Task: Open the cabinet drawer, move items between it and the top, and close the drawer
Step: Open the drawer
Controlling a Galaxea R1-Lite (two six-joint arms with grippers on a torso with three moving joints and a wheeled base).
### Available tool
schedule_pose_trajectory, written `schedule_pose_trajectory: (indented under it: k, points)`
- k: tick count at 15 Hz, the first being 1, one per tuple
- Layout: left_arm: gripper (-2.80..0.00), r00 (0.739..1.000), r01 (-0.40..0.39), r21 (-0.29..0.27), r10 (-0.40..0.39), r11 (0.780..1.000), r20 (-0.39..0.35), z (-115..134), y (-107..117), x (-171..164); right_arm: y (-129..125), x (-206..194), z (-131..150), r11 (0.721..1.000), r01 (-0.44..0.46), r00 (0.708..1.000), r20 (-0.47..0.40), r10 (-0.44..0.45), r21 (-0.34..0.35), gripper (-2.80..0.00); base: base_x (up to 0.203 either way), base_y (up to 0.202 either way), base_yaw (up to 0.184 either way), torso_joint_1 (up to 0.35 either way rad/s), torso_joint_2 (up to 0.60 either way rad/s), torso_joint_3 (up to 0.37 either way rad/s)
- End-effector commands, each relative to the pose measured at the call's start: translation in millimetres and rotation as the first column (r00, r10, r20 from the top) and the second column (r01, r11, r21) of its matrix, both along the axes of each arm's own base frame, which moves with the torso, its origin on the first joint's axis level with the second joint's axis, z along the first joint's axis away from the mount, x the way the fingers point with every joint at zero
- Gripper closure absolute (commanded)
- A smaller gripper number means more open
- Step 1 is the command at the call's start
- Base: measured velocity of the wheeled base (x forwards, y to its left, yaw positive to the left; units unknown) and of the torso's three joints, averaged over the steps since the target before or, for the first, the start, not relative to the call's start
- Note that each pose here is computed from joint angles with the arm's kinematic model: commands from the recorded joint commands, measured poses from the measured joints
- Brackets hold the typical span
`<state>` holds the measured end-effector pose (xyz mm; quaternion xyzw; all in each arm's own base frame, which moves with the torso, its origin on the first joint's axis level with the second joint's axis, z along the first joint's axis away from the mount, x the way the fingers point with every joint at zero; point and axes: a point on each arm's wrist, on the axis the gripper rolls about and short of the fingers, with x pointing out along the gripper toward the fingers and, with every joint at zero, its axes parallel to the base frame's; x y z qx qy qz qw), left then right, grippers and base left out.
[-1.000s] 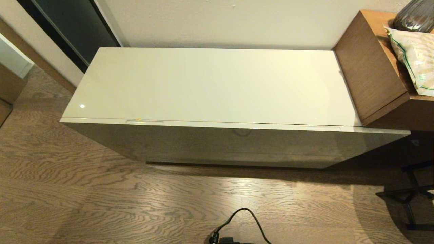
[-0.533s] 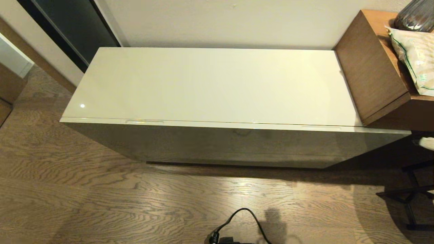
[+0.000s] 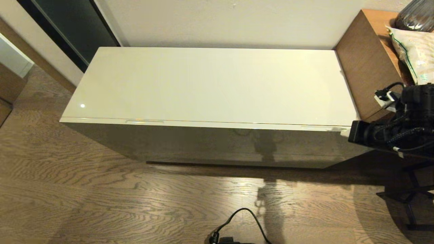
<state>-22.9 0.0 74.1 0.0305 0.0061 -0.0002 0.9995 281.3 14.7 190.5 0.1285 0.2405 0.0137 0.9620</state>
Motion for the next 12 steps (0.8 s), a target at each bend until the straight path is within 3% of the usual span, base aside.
schedule_pose_trajectory:
  k: [1, 6, 12]
  points:
    - [-2.80, 1.000, 0.000, 0.000, 0.000, 1.000, -0.002, 0, 0, 0, 1, 23, -23, 1.000, 0.018, 0.999, -0.037, -0.018, 0.001, 0.00, 0.000, 0.000, 0.000, 0.000, 0.00, 0.000]
    - [-2.80, 1.000, 0.000, 0.000, 0.000, 1.000, -0.002, 0, 0, 0, 5, 34, -18, 0.998, 0.059, 0.998, 0.007, -0.059, 0.031, 0.00, 0.000, 0.000, 0.000, 0.000, 0.00, 0.000]
    - [-2.80, 1.000, 0.000, 0.000, 0.000, 1.000, -0.002, 0, 0, 0, 13, 34, -43, 0.998, 0.047, 0.995, -0.086, -0.043, 0.038, 0.00, 0.000, 0.000, 0.000, 0.000, 0.00, 0.000]
